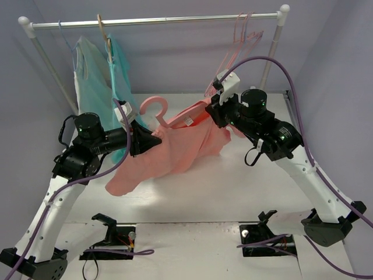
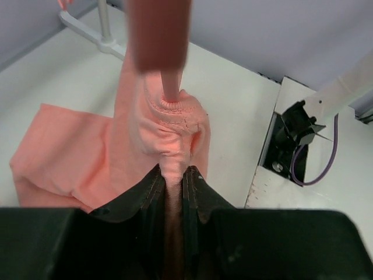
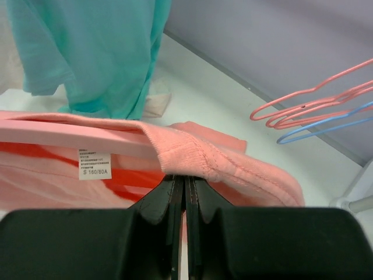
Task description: Place the t-shirt on the hanger
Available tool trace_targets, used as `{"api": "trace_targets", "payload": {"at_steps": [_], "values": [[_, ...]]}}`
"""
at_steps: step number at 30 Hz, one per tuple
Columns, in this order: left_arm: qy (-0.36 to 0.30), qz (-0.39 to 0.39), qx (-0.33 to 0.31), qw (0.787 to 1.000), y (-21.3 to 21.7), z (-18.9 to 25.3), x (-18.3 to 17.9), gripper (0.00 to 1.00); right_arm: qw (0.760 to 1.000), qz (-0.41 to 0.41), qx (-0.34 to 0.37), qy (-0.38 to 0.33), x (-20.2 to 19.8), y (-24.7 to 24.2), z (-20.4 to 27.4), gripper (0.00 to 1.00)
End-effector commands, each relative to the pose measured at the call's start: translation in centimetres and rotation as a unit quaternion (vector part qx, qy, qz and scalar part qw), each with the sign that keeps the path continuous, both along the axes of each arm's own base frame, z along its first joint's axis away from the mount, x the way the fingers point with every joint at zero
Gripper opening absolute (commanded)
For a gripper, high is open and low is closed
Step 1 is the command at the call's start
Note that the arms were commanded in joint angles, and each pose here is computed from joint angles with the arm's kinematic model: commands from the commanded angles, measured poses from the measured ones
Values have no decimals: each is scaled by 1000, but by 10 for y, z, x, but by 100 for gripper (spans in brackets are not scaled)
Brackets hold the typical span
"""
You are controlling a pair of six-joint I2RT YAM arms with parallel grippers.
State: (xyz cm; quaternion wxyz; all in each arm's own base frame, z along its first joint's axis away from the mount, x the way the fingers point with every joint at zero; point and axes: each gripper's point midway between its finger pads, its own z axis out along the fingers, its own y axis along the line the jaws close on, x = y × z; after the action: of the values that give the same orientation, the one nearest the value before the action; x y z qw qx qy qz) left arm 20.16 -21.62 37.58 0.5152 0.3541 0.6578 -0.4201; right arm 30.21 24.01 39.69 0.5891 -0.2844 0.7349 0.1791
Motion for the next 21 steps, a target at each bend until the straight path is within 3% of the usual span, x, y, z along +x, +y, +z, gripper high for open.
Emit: {"api": "trace_targets", "payload": {"at_steps": [1, 13, 21], "values": [[-15, -65, 6, 998, -4, 3, -25, 0, 996, 20, 25, -85, -14, -7, 50, 0], [15, -64, 51, 997, -6, -14, -9, 0, 983, 180, 4, -27, -67, 21, 19, 0], [-18, -75, -1, 997, -18, 10, -1, 0, 976, 215, 9, -5, -81, 34, 11, 0]]}}
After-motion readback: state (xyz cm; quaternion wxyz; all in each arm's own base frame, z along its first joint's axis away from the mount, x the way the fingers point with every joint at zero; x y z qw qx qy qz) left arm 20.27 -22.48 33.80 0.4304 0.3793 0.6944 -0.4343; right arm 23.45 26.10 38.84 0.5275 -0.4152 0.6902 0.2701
